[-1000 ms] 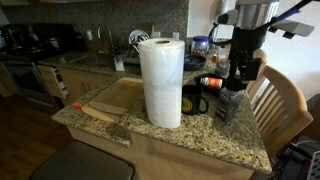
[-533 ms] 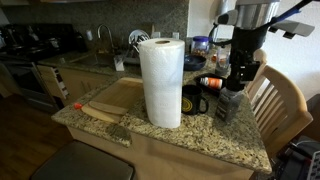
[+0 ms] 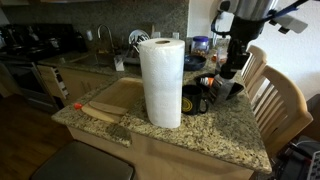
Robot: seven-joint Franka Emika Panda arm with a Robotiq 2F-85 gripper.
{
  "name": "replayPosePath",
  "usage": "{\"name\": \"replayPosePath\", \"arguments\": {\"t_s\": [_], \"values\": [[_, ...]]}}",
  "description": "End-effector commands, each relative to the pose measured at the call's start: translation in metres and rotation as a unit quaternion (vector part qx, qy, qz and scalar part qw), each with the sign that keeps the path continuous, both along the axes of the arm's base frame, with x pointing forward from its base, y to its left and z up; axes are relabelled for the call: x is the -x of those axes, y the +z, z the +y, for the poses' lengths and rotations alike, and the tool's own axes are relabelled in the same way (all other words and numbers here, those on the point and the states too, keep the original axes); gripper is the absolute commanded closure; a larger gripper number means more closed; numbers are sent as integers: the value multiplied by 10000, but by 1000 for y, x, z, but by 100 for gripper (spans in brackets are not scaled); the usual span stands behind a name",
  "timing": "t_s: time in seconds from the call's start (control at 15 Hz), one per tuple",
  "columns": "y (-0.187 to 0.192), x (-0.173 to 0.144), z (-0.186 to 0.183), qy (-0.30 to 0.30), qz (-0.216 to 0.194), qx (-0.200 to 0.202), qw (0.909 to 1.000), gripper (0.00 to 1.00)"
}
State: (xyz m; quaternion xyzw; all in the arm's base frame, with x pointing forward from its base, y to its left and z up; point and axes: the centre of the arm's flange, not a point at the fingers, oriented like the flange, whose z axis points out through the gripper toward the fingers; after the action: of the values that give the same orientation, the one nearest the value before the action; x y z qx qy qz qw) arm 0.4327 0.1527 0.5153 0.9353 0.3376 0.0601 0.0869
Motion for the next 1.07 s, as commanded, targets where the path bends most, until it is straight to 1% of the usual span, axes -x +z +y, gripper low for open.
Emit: {"name": "replayPosePath", "arguments": {"t_s": [0.0, 0.2, 0.27, 0.4, 0.47, 0.53, 0.6, 0.67, 0.73, 0.8, 0.87, 0.93, 1.0], "values": [[54, -2, -34, -459, -883, 72, 9950, 67], [113, -4, -47, -454, -1702, -31, 9844, 67], [137, -8, -44, -402, -1975, -97, 9794, 67], [173, -32, -37, -407, -2562, -181, 9656, 67], [183, -46, -37, -434, -2806, -172, 9587, 67], [191, -50, -37, -453, -3030, -150, 9518, 67], [192, -44, -36, -408, -3256, -128, 9445, 67], [191, -37, -34, -282, -3401, -150, 9399, 67], [183, -20, -28, -47, -3475, -119, 9376, 67], [174, -6, -22, 161, -3385, -91, 9408, 67], [166, 4, -15, 297, -3345, -77, 9419, 67], [152, 8, -9, 439, -3209, -54, 9461, 67], [137, 3, -5, 475, -3067, -64, 9506, 67]]}}
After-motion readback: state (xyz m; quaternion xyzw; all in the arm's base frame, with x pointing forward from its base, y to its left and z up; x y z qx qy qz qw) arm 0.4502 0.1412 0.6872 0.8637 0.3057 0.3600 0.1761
